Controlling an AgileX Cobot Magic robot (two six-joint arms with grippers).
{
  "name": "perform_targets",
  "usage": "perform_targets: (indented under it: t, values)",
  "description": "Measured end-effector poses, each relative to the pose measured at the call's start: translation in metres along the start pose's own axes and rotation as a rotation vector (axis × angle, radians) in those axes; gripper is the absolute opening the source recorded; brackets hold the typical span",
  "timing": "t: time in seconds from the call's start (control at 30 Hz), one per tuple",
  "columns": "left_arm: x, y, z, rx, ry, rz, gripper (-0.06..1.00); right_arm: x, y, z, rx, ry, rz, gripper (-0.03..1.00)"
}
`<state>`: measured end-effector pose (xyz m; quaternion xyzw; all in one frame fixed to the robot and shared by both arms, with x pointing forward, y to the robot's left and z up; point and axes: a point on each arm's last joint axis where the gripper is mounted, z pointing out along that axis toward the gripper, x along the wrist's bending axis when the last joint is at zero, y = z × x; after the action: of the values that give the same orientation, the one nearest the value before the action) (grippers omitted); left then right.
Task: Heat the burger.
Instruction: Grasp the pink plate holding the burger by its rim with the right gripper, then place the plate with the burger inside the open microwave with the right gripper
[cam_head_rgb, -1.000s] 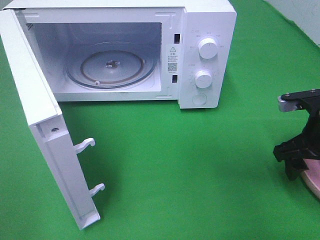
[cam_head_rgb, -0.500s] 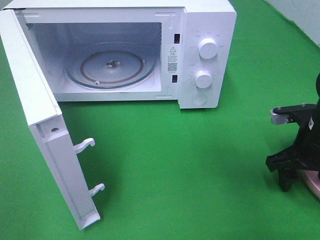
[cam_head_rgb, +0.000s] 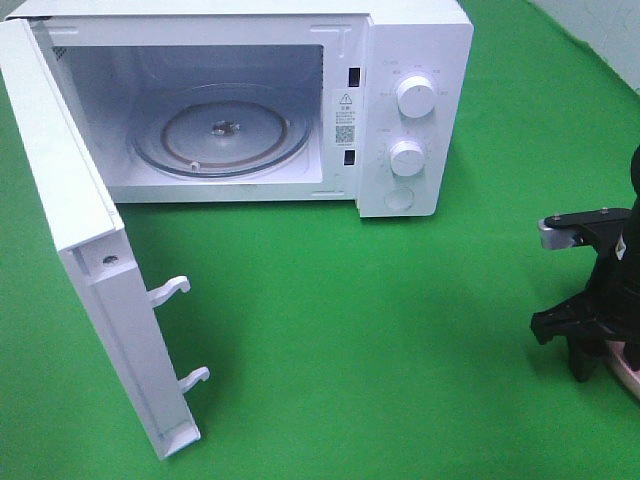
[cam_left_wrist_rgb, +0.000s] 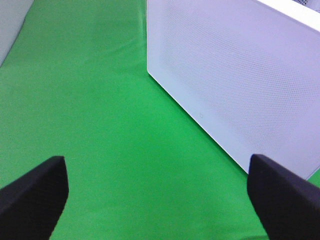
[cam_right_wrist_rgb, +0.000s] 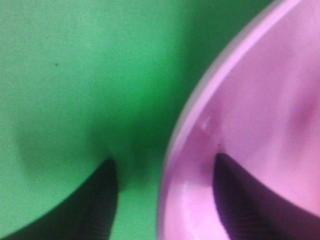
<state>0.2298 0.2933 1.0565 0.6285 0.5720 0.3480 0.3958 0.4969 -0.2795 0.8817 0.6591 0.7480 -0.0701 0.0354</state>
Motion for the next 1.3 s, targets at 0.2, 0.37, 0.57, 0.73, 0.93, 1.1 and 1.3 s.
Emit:
perform_targets:
  t: [0.2,0.37,0.57,0.73,0.93,1.1,1.3]
  values:
    - [0.000,0.000,0.000,0.000,0.000,0.000,0.89,-0.001,0.000,-0.001,0.001,-0.011,-0.012,0.17]
    - [0.000,0.000,0.000,0.000,0.000,0.000,0.89,-0.001,0.000,-0.003,0.001,-0.009,-0.002,0.09]
    - [0.000,0.000,0.000,0.000,0.000,0.000,0.89,-0.001,0.000,-0.003,-0.001,-0.008,0.004,0.09]
    - [0.000,0.000,0.000,0.000,0.000,0.000,0.89,0.002,0.000,-0.004,-0.003,-0.030,0.010,0.09]
    - [0.000,0.000,0.000,0.000,0.000,0.000,0.89,0.011,-0.002,-0.006,0.003,-0.105,-0.001,0.04]
    - [0.000,0.000,0.000,0.000,0.000,0.000,0.89,0.015,-0.003,-0.007,0.015,-0.142,-0.011,0.03]
    - [0.000,0.000,0.000,0.000,0.000,0.000,0.89,0.022,-0.005,-0.008,0.019,-0.197,-0.030,0.02]
